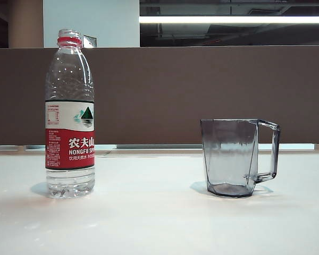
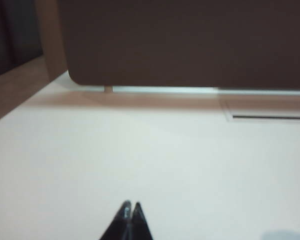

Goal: Pick up the mineral water bottle with the left hand on the table and pour water into the mug until it's half full.

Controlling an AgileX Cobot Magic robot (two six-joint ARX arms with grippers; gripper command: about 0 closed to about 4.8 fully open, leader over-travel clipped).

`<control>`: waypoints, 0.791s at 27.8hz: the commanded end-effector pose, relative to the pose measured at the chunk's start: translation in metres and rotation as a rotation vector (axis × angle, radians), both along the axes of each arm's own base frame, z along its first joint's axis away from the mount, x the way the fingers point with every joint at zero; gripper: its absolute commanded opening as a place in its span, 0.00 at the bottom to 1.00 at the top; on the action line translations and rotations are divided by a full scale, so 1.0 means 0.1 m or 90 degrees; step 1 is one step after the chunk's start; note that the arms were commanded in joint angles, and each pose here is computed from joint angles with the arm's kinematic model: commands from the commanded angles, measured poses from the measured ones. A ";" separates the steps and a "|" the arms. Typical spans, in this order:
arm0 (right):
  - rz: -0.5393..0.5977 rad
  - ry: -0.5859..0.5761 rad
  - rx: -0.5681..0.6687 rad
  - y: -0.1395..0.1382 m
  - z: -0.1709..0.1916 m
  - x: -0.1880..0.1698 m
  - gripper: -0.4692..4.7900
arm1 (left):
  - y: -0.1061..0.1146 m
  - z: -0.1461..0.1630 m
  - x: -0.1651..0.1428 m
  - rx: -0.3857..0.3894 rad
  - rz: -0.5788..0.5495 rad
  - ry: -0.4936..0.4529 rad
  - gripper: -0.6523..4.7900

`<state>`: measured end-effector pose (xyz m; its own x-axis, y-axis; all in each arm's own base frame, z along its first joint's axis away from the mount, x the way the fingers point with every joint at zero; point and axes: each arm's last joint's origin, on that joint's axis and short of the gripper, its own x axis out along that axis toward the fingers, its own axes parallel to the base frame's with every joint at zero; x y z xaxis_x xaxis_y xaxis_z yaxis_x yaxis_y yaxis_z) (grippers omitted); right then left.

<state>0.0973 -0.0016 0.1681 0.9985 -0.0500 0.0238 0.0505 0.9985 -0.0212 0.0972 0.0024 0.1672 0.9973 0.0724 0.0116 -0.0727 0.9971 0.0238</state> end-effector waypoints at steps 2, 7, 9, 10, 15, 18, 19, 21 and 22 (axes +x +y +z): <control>0.004 -0.066 0.034 0.00 0.26 -0.06 0.09 | 0.00 0.22 -0.04 -0.004 -0.001 -0.060 0.11; 0.023 -0.082 0.046 0.01 0.60 -0.15 0.09 | -0.03 0.35 -0.08 -0.012 -0.056 -0.060 0.11; 0.041 -0.086 0.045 0.02 0.75 -0.17 0.09 | -0.04 0.38 -0.09 -0.020 -0.085 -0.062 0.11; 0.046 -0.086 0.044 0.02 0.81 -0.19 0.09 | -0.04 0.40 -0.09 -0.026 -0.096 -0.062 0.11; 0.085 -0.064 0.042 0.04 1.11 -0.21 0.09 | -0.06 0.54 -0.08 -0.037 -0.133 -0.057 0.11; 0.105 -0.046 0.042 0.05 1.28 -0.19 0.09 | -0.07 0.66 -0.04 -0.038 -0.148 -0.041 0.11; 0.111 -0.041 0.042 0.05 1.31 -0.19 0.09 | -0.07 0.68 -0.02 -0.039 -0.153 -0.034 0.11; 0.130 -0.033 0.041 0.06 1.36 -0.16 0.09 | -0.08 0.73 0.03 -0.040 -0.170 -0.017 0.11; 0.138 -0.030 0.041 0.06 1.37 -0.15 0.08 | -0.09 0.76 0.06 -0.040 -0.179 -0.010 0.11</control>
